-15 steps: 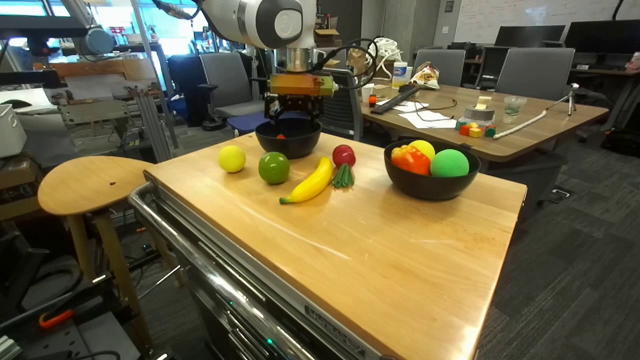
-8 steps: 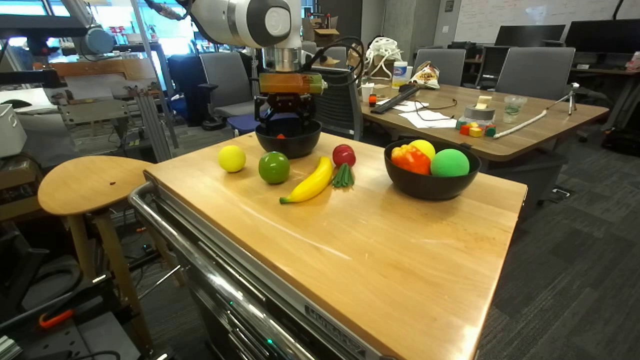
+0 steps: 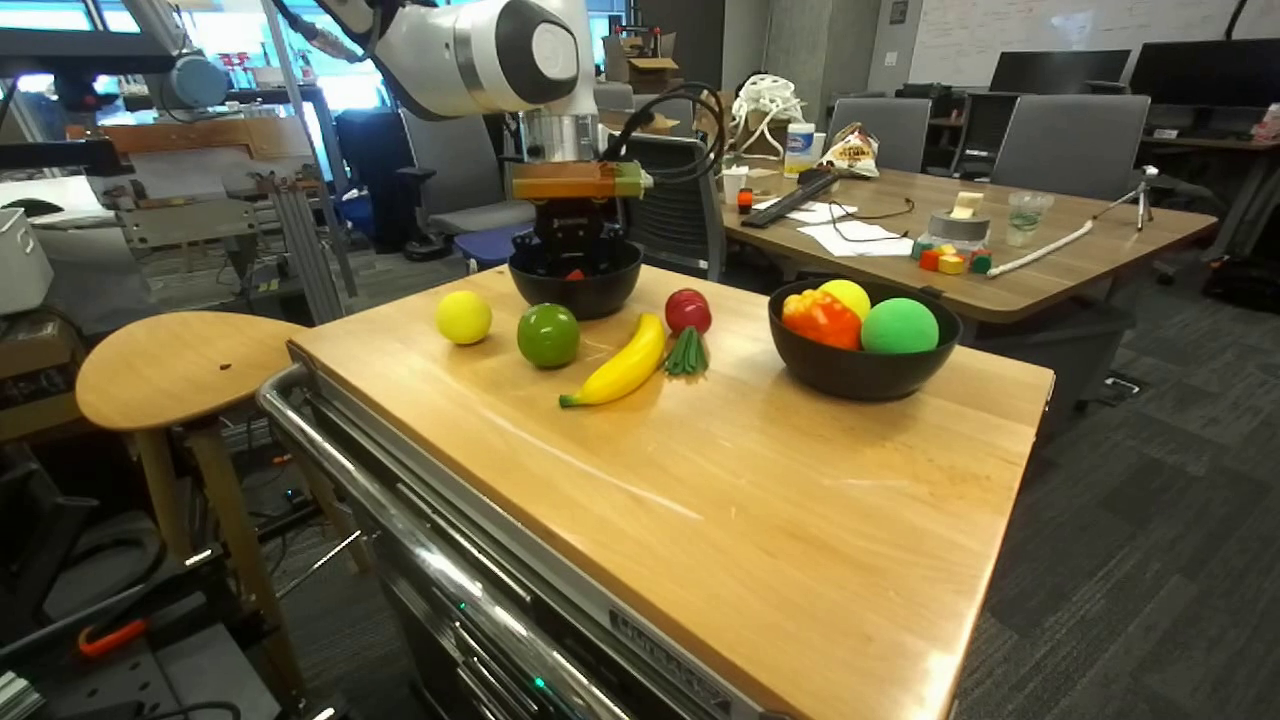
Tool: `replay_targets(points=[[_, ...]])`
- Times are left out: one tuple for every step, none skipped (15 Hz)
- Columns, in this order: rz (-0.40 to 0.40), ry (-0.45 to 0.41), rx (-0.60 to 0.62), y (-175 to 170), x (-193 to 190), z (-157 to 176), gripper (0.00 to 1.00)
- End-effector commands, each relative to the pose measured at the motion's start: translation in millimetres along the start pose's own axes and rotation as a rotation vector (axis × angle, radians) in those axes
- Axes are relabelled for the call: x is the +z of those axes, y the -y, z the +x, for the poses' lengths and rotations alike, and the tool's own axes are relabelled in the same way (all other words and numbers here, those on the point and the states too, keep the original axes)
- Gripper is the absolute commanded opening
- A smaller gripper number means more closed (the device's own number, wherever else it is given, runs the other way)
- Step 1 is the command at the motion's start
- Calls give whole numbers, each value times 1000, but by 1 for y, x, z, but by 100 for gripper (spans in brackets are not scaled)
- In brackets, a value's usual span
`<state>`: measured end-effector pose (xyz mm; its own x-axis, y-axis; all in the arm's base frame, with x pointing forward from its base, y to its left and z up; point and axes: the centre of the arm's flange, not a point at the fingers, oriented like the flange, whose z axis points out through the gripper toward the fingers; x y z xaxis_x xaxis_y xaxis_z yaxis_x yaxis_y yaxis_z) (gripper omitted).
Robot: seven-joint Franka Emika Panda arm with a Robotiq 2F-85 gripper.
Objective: Remove the fruits and vegetables from the two black bowls
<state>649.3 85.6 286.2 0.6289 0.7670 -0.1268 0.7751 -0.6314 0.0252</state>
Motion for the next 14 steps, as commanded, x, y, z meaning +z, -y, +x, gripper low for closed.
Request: replay_targets(points=[[-22, 29, -15, 11, -15, -4, 23], [-31, 15, -42, 18, -25, -4, 23], [-59, -11, -92, 32, -41, -4, 23], [-82, -29, -139, 45, -55, -4, 23], [-106, -60, -182, 64, -74, -5, 23], [-122, -82, -218, 77, -86, -5, 23], [-140, -109, -256, 95, -98, -5, 23], [-153, -133, -301, 115, -109, -7, 23], [-165, -154, -348, 132, -113, -7, 23], [-171, -174, -397, 145, -112, -7, 23], [-169, -192, -448, 155, -106, -5, 23], [-157, -207, -501, 163, -101, -5, 23], [-140, -204, -522, 167, -90, -4, 23], [-116, -200, -539, 170, -81, -6, 23]])
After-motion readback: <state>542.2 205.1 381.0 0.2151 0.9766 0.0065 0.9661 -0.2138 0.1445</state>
